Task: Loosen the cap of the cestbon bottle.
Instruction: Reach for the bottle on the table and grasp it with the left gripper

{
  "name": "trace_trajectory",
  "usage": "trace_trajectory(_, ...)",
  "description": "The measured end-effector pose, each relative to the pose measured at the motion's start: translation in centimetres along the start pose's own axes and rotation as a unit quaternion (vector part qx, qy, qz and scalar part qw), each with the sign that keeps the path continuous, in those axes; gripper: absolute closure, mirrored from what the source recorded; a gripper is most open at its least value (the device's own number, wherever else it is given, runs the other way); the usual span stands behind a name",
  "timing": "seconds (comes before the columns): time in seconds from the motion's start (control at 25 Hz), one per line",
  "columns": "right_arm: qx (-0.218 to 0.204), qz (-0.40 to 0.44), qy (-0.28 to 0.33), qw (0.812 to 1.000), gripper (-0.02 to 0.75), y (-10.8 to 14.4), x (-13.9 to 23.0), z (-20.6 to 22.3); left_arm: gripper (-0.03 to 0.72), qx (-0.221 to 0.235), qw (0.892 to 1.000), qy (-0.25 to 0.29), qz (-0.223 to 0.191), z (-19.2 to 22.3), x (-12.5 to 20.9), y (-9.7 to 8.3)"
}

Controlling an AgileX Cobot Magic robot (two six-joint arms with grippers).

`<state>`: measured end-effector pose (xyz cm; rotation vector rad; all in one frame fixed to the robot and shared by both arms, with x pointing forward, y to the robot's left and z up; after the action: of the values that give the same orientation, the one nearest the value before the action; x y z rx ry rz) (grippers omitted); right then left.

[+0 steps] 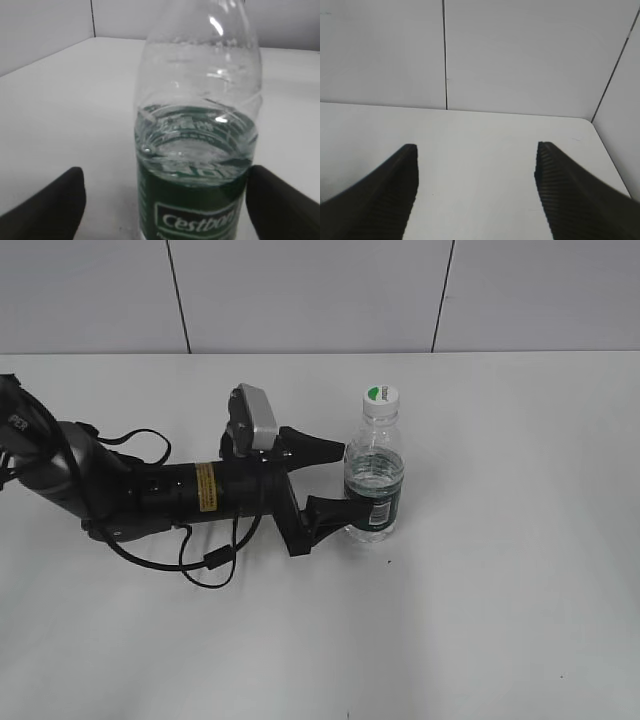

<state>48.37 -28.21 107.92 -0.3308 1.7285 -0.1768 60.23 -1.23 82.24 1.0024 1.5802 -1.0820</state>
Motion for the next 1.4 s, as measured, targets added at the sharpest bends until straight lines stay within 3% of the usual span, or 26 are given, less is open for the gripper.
trace_trajectory(0.56,-0.003,0.000,0.010,1.000,0.183,0.1,0.4,0.4,0.102,-0.005,0.999,0.043,0.011,2.6,0.7,-0.8)
trace_trajectory(0.88,-0.011,0.003,0.035,0.999,0.183,0.5,1.5,1.6,0.265,-0.005,0.999,0.046,0.010,2.6,0.8,-0.8)
trace_trajectory(0.96,-0.015,0.003,0.045,0.999,0.183,0.6,1.7,2.0,0.270,-0.005,0.999,0.046,0.010,2.6,0.8,-0.8)
trace_trajectory(1.16,-0.042,0.004,0.122,0.992,0.183,0.7,2.0,3.8,0.270,-0.006,0.999,0.046,0.009,2.6,0.8,-0.8)
trace_trajectory(1.4,-0.088,0.015,0.244,0.966,0.183,1.4,2.8,5.7,0.270,-0.006,0.999,0.046,0.008,2.6,0.8,-0.8)
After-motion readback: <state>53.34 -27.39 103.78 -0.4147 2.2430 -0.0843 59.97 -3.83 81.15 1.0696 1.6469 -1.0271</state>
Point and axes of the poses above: a point on each arm's last joint axis where the gripper is mounted, z pointing out along that axis toward the gripper, y along the wrist's bending axis when the last joint is at zero, x = y × z, the point moved 10 cm from there along z, pointing out along that axis toward the gripper, and after that the axes turned 11 degrees about -z, right-handed, at the moved point
